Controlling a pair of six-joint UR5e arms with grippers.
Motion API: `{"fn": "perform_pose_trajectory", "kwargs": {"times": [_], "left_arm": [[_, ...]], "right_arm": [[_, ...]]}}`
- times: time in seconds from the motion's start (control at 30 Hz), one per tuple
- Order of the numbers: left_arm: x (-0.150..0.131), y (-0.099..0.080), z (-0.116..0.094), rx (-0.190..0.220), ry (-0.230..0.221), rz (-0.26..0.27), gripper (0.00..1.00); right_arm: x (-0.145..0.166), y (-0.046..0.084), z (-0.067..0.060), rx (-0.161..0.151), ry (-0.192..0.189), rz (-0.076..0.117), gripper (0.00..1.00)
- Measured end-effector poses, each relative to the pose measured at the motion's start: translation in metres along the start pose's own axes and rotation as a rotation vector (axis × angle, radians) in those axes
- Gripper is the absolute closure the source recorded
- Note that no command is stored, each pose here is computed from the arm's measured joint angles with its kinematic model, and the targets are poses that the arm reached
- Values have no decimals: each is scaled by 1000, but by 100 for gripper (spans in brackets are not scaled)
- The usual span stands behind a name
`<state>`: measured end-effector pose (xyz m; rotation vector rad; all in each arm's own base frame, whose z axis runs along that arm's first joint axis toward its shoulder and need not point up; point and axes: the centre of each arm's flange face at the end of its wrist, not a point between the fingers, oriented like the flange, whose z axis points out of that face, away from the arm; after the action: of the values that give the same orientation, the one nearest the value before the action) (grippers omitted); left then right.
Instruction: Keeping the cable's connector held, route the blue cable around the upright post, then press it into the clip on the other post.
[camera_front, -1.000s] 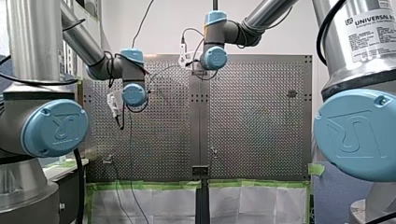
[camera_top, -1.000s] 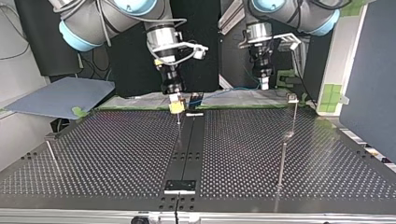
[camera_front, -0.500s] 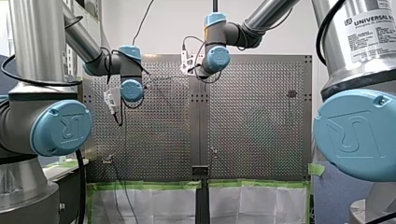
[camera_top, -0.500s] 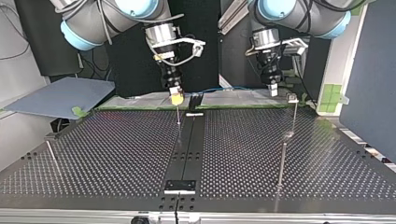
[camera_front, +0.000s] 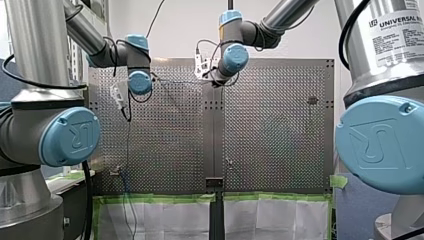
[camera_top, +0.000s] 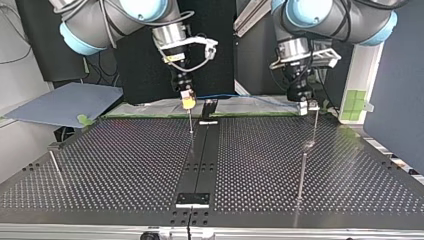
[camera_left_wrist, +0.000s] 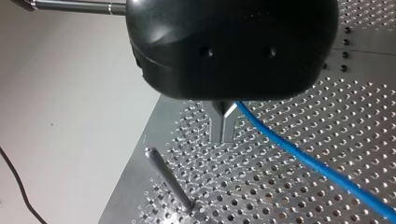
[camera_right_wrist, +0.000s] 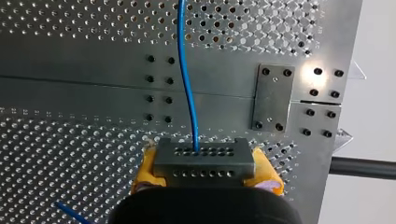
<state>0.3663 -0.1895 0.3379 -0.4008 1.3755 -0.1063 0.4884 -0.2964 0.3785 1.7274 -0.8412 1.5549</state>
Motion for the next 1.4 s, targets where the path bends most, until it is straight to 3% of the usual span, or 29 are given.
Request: {"fn": "perform_pose_trajectory", "kwargs": {"times": [0.2, 0.37, 0.73, 1.03, 1.4], "left_arm": [[-13, -2, 7, -5, 3, 3, 100], [-25, -5, 11, -5, 1, 6, 100], [-58, -15, 28, 7, -26, -7, 100], [-88, -26, 45, 11, -75, -26, 100], [-116, -29, 61, 2, -134, -43, 100]], "right_arm": [[30, 2, -7, 8, 21, 5, 100], [54, 2, -11, 18, 35, 23, 100], [73, 2, -13, 38, 2, 24, 100], [77, -6, 1, 58, -30, 12, 100], [112, -12, 9, 90, 21, 27, 100]]}}
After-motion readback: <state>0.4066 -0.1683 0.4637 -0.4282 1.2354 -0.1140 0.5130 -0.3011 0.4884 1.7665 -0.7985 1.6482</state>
